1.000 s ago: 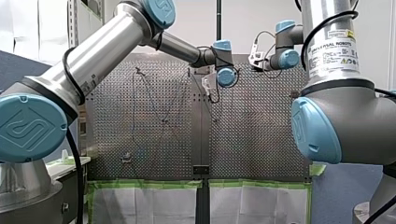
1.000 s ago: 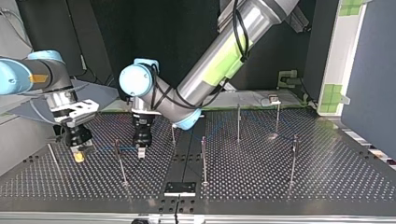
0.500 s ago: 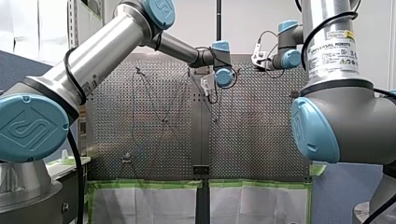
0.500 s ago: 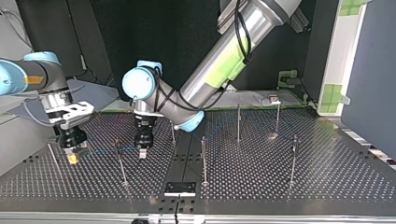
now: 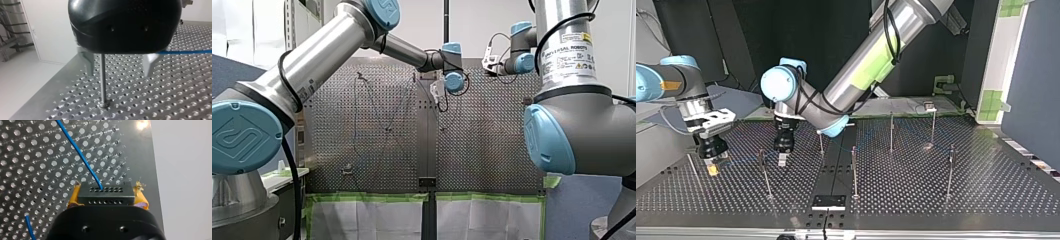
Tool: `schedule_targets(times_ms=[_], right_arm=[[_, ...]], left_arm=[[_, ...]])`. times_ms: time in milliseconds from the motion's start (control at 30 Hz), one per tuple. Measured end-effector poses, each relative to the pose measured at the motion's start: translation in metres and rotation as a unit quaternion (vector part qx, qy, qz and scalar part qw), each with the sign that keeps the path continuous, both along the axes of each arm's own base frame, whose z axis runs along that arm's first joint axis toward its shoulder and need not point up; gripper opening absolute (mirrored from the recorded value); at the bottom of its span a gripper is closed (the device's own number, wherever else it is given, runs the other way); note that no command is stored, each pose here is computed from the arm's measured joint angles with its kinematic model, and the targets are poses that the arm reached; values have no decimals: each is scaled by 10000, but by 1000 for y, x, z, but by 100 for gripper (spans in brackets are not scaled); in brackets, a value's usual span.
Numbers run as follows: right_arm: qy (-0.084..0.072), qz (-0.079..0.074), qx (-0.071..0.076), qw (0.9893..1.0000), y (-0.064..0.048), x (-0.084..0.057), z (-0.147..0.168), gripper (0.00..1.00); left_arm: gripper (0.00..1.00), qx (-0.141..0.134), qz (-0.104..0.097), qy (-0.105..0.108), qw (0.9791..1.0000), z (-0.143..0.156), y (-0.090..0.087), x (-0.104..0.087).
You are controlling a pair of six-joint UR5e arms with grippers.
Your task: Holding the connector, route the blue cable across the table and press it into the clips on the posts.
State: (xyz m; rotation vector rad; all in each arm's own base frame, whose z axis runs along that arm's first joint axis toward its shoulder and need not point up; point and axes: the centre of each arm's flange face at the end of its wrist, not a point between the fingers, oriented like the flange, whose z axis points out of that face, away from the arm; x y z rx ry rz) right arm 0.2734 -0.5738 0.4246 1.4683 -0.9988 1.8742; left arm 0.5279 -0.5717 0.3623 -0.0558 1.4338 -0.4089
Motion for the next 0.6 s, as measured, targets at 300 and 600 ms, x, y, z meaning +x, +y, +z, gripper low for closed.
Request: schedule_targets(times_ms=[300,600], right_arm=[[14,-1,3,10000,0,0,0,0],[18,3,14,10000,0,0,-1,0]], left_arm=[[100,64,174,353,9992,-7,5,-10],[100,246,95,586,9979,-5,-2,-32]])
